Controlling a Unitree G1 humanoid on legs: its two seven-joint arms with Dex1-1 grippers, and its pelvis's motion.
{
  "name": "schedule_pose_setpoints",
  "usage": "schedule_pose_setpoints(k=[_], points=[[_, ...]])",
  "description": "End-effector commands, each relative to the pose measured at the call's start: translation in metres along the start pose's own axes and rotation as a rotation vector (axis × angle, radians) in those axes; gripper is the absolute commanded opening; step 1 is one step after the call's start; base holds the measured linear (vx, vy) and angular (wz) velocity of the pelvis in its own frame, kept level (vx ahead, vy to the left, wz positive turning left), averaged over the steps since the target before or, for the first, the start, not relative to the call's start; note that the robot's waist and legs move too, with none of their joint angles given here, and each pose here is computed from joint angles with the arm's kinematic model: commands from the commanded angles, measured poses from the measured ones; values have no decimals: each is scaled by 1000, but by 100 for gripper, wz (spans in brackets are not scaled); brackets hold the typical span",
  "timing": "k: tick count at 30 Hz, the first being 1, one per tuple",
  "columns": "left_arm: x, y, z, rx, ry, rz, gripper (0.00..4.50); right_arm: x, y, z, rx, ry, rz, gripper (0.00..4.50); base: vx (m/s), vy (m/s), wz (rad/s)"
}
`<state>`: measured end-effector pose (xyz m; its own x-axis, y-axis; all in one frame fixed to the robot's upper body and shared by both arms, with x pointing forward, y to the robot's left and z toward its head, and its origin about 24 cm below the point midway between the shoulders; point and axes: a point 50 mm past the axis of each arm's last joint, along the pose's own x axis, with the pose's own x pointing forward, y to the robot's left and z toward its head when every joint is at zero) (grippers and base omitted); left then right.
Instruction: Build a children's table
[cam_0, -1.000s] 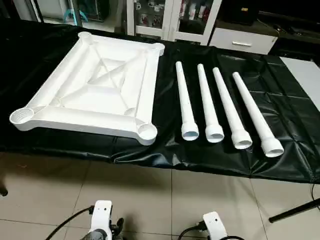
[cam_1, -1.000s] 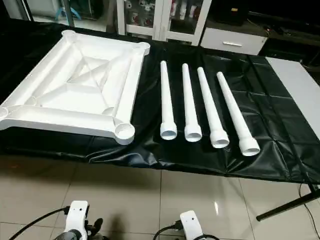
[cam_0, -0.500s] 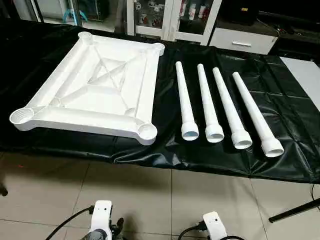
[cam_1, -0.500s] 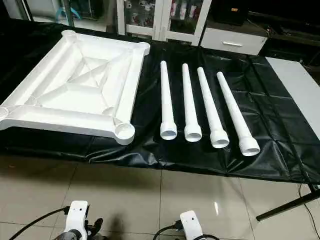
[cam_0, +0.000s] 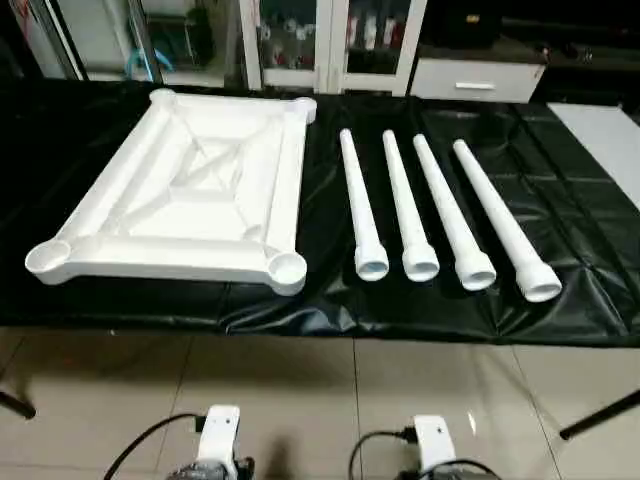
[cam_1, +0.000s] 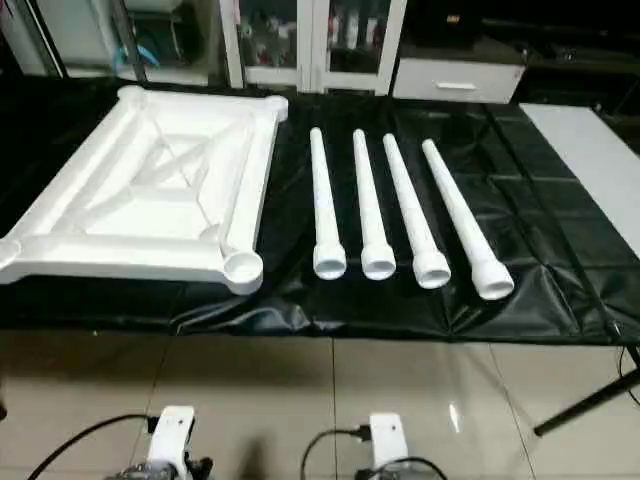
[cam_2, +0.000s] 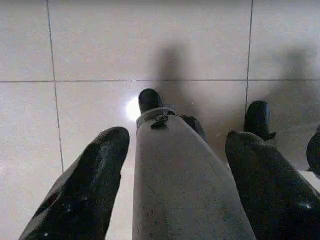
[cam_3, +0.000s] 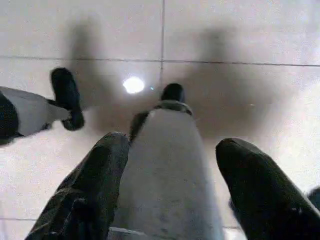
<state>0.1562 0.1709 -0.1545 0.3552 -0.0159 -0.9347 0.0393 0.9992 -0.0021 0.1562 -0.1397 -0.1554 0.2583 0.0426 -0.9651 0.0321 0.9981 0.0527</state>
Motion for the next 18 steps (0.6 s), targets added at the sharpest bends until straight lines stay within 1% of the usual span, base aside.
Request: schedule_pose_setpoints(k=[1,2,4,5,7,13,16,18], points=[[0,1,-16,-28,52,8,355,-2,1,14,23,-54,13,320,0,0,0],[0,4,-13,-36,39,14,355,-2,-10,14,5,-58,6,320,0,0,0],[-1,6,-9,-36,34,17,355,-2,-16,12,-14,-54,-1,320,0,0,0],[-1,8,-8,-26,38,26,355,-2,-17,10,-16,-50,-6,320,0,0,0],[-1,7,-7,-39,36,19,355,-2,-18,7,-18,-46,-10,320,0,0,0],[0,2,-5,-36,39,5,355,-1,-18,0,-26,-33,-18,320,0,0,0],[0,1,-4,-34,41,2,355,0,-17,-2,-30,-33,-18,320,0,0,0],[0,0,-3,-31,40,1,355,0,-15,-3,-28,-34,-19,320,-70,1,-1]])
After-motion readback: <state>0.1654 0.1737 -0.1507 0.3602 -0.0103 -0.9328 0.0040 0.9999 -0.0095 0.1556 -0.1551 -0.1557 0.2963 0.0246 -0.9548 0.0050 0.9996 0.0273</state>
